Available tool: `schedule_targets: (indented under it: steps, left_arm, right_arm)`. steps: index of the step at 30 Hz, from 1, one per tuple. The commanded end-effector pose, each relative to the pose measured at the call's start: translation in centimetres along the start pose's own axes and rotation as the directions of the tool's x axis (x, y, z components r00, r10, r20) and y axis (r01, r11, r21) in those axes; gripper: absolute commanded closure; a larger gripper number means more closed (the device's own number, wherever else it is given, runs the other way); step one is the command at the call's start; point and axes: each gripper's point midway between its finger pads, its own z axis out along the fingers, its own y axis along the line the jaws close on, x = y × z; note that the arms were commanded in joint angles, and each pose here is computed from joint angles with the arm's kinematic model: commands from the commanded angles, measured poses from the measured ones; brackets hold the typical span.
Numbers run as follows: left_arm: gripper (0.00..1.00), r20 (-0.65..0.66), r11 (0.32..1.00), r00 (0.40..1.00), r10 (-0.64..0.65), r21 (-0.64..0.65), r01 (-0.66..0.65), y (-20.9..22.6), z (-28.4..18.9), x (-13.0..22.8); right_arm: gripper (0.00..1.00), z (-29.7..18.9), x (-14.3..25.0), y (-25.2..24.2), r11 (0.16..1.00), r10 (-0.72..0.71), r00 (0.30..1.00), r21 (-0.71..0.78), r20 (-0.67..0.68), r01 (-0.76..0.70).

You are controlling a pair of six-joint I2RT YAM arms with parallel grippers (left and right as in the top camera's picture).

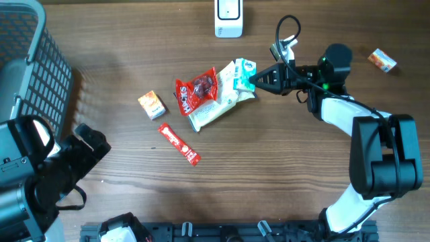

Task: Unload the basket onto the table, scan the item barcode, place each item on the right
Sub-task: 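Carry the teal Kleenex pack up toward the white scanner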

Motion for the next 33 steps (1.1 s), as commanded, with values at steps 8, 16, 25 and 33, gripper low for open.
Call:
schedule_targets:
  steps: [8,16,25,33]
  left_arm:
    - [0.00,0.007,1.000,1.000,-0.017,-0.010,0.017,0.2,0.0,-0.2]
    - [0.00,0.007,1.000,1.000,-0.017,-0.010,0.017,0.2,0.0,-0.2]
    - [0.00,0.007,1.000,1.000,-0.017,-0.010,0.017,0.2,0.0,-0.2]
    - [0.00,0.007,1.000,1.000,-0.017,-0.010,0.017,0.2,0.0,-0.2]
  right_arm:
    - [0.96,-0.3,0.8,-0.1,0.993,-0.121,0.991,-0.017,-0.053,0.120]
    - [0.96,-0.3,0.7,0.5,0.975,-0.220,0.974,-0.017,-0.052,0.220]
    - [0.96,-0.5,-0.3,0.5,0.981,-0.194,0.981,0.002,0.006,0.194]
    - [0.95,-2.6,-7.6,2.0,0.960,-0.281,0.909,0.107,0.307,0.261]
